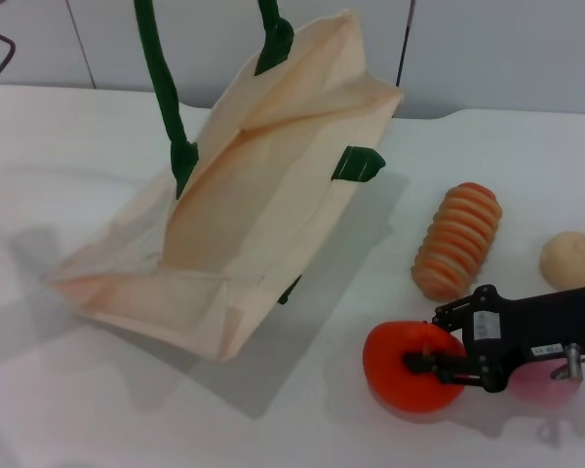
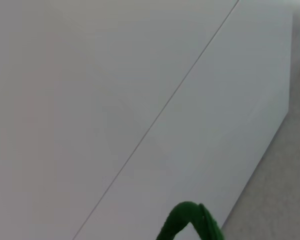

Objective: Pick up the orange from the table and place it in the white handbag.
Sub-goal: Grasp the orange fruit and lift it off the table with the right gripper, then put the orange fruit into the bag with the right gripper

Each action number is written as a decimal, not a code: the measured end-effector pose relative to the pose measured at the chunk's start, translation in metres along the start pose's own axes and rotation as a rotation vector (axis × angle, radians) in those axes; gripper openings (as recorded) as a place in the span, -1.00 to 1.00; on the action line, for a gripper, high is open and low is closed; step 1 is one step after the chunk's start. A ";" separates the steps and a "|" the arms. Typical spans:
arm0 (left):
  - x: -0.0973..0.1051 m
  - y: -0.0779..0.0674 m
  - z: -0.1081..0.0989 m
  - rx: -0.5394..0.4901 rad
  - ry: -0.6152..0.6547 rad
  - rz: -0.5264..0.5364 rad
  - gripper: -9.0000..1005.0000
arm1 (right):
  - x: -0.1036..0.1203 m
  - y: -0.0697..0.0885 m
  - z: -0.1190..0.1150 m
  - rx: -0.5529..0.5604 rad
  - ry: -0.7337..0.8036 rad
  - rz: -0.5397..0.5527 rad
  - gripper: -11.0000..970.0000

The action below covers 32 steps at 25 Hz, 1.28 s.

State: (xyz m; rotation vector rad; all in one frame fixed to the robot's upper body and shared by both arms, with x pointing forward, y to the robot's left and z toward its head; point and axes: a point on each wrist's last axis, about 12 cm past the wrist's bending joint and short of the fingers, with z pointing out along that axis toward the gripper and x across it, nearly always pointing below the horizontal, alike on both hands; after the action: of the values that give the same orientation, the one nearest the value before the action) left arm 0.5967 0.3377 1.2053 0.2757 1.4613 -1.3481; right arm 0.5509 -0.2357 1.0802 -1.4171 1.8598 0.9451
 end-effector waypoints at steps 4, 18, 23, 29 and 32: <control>0.000 0.000 0.000 0.000 0.000 0.000 -0.77 | -0.001 0.001 0.000 -0.009 -0.009 -0.001 -0.29; 0.001 0.000 0.000 0.003 -0.002 -0.004 -0.77 | -0.045 -0.010 -0.023 0.030 -0.201 -0.083 -0.45; 0.000 0.000 0.003 0.011 -0.001 -0.002 -0.77 | -0.082 -0.018 -0.018 0.018 -0.274 -0.158 -0.54; -0.002 -0.001 0.008 0.023 0.002 0.001 -0.77 | -0.116 -0.024 -0.012 0.003 -0.322 -0.220 -0.68; -0.002 -0.001 0.009 0.025 0.003 0.000 -0.77 | -0.127 -0.029 -0.008 0.024 -0.342 -0.231 -0.73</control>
State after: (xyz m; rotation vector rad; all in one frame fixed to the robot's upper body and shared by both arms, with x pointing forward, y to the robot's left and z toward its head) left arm 0.6014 0.3308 1.2097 0.2941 1.4473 -1.3671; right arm 0.6095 -0.1793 1.1824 -1.3260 1.4204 0.9743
